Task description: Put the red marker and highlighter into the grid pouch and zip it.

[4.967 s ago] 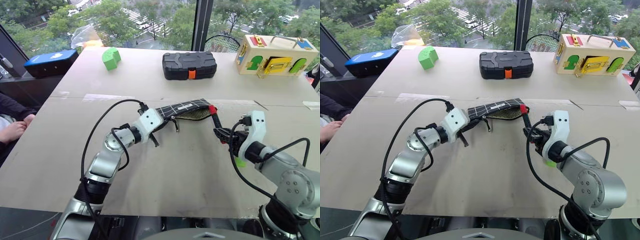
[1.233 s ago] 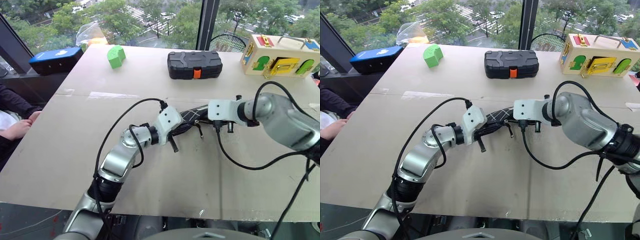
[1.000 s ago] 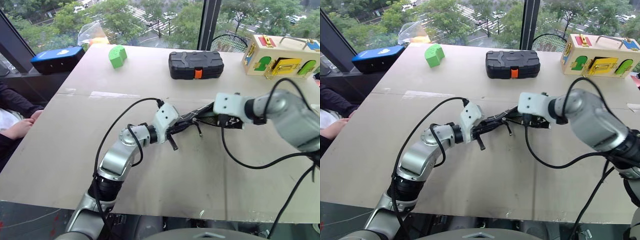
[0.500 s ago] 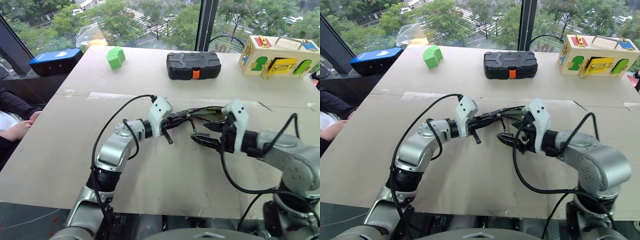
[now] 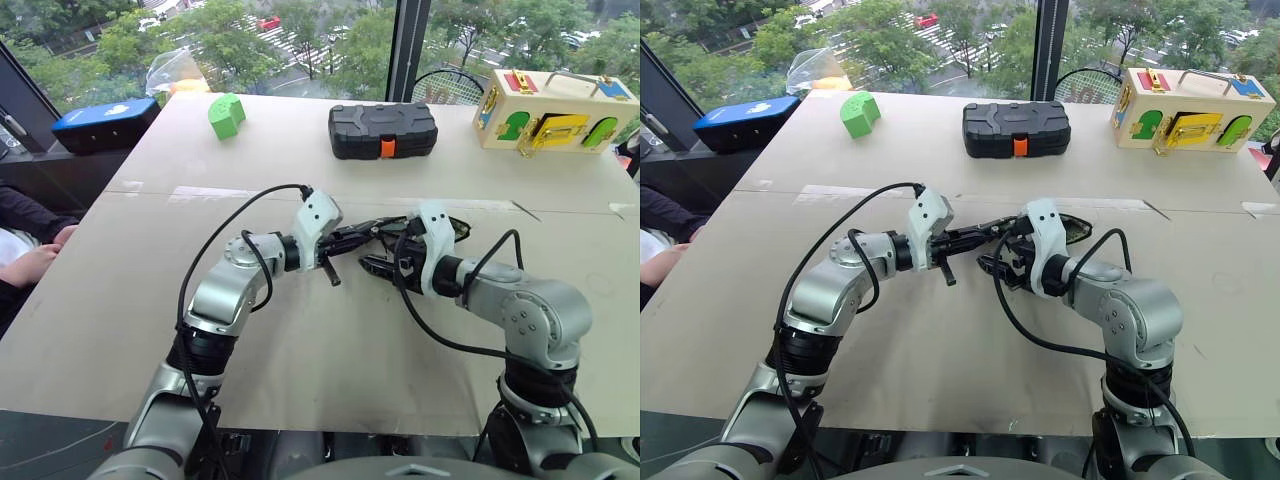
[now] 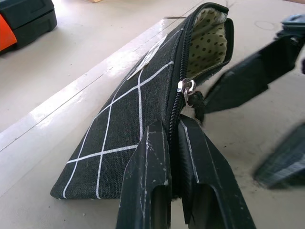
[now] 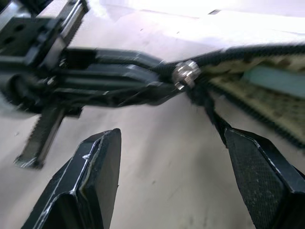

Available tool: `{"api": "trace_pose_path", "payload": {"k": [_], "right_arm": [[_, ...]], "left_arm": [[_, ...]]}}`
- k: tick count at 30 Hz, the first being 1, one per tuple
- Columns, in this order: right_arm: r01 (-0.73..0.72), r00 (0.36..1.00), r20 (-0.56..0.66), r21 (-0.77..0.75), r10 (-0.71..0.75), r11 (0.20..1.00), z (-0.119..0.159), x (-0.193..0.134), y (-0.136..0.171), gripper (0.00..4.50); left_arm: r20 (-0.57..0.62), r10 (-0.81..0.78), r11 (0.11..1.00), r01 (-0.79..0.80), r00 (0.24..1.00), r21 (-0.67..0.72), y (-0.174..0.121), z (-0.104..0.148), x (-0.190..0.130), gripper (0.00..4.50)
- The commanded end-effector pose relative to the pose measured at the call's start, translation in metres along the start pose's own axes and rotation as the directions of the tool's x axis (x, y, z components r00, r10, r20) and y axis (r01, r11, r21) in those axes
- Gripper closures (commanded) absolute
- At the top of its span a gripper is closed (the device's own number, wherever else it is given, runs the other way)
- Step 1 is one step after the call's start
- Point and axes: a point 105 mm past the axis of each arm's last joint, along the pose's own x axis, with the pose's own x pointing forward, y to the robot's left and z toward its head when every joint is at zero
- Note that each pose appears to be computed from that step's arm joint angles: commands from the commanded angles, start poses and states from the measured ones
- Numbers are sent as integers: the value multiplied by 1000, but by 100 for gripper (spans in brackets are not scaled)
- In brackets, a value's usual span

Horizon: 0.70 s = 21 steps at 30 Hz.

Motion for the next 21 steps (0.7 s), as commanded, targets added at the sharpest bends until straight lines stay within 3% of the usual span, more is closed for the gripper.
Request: {"api": "trace_pose_path", "payload": {"k": [1,7,11,18,21], "right_arm": [[-3,999,37,-48,5,999,14,-3,2,104],[-9,999,36,-82,12,997,19,-5,1,104],[-80,996,26,-136,85,987,21,-8,16,104],[-53,998,21,-124,56,991,17,2,11,104],[-47,998,29,-122,51,991,19,4,9,175]], "left_arm": [[40,-15,999,13,999,52,-7,14,0,450],[40,-4,999,2,999,54,-8,14,-1,450],[41,5,999,-7,999,51,-7,14,-2,450],[49,1,999,-4,999,50,-10,17,-2,450],[47,2,999,-4,999,48,-10,18,-3,450]]}}
